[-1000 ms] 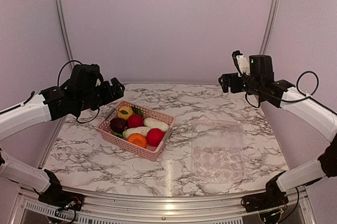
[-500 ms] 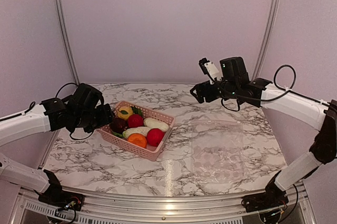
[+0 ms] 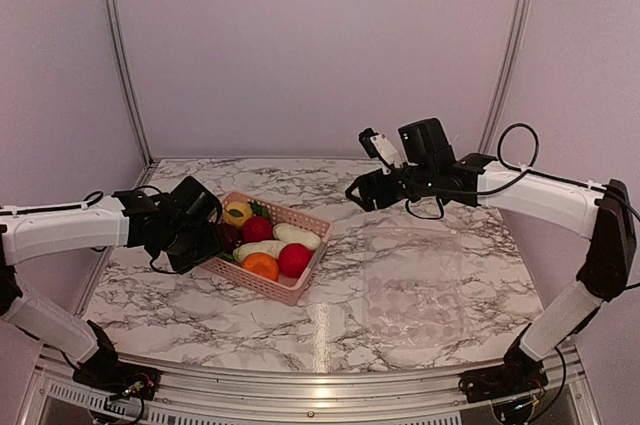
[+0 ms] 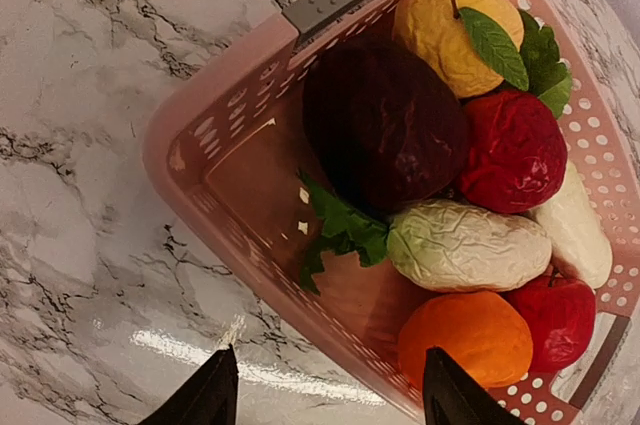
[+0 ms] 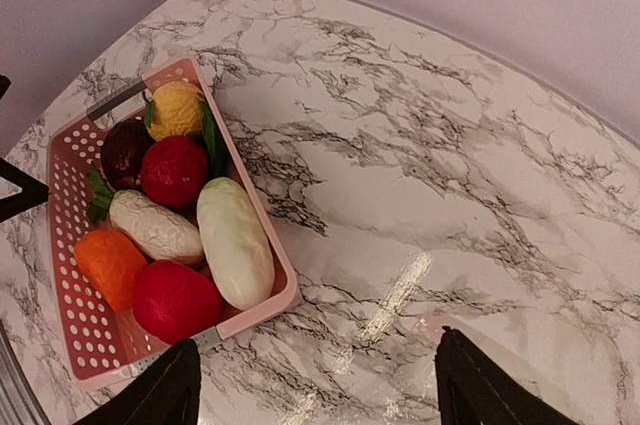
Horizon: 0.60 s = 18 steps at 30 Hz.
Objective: Place the food in the zip-top bag and seal the zipper
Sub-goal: Adjust the bin at the corner of the board.
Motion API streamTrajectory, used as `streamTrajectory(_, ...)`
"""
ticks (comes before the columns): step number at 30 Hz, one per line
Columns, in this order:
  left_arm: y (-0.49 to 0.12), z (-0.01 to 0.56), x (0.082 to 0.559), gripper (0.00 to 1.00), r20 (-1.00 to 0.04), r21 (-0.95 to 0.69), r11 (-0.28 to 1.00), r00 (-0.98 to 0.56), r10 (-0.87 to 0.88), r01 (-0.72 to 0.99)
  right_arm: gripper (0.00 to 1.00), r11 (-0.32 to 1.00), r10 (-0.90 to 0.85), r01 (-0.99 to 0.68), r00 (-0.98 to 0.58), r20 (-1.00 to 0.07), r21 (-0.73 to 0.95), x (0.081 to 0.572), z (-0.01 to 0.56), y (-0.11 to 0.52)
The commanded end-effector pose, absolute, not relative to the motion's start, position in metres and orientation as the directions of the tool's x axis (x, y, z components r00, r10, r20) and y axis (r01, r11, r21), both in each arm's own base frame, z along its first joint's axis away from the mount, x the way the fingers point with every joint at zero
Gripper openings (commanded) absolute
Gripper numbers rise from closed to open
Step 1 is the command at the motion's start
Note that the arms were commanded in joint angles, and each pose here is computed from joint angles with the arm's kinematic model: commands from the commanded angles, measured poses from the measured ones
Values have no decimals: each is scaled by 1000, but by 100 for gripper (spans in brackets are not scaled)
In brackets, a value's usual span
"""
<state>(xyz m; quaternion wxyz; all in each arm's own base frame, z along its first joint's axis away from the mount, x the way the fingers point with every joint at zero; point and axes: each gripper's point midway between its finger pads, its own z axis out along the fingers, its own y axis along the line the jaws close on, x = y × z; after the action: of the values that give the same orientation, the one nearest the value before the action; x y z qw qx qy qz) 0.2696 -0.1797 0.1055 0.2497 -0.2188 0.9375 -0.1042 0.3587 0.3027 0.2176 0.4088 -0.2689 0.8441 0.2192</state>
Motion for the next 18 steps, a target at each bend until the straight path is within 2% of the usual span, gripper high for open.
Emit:
streamTrajectory(1,-194,96,273,62,-369,-301,872,-796,-480,-386,77,735,-253,-651,-521,-815,188,357,229,314)
streamTrajectory(9,-206,86,282,46,-344,-268,885,-821,-456,-380,76,734,-258,-650,-536,-804,197,353,224,312)
streamTrajectory(14,-207,82,285,28,-321,-278,884,-831,-455,-376,76,745,-256,-639,-538,-803,191,351,223,307)
streamTrajectory(18,-204,79,288,23,-308,-266,889,-841,-445,-373,76,751,-259,-635,-536,-804,181,349,221,302)
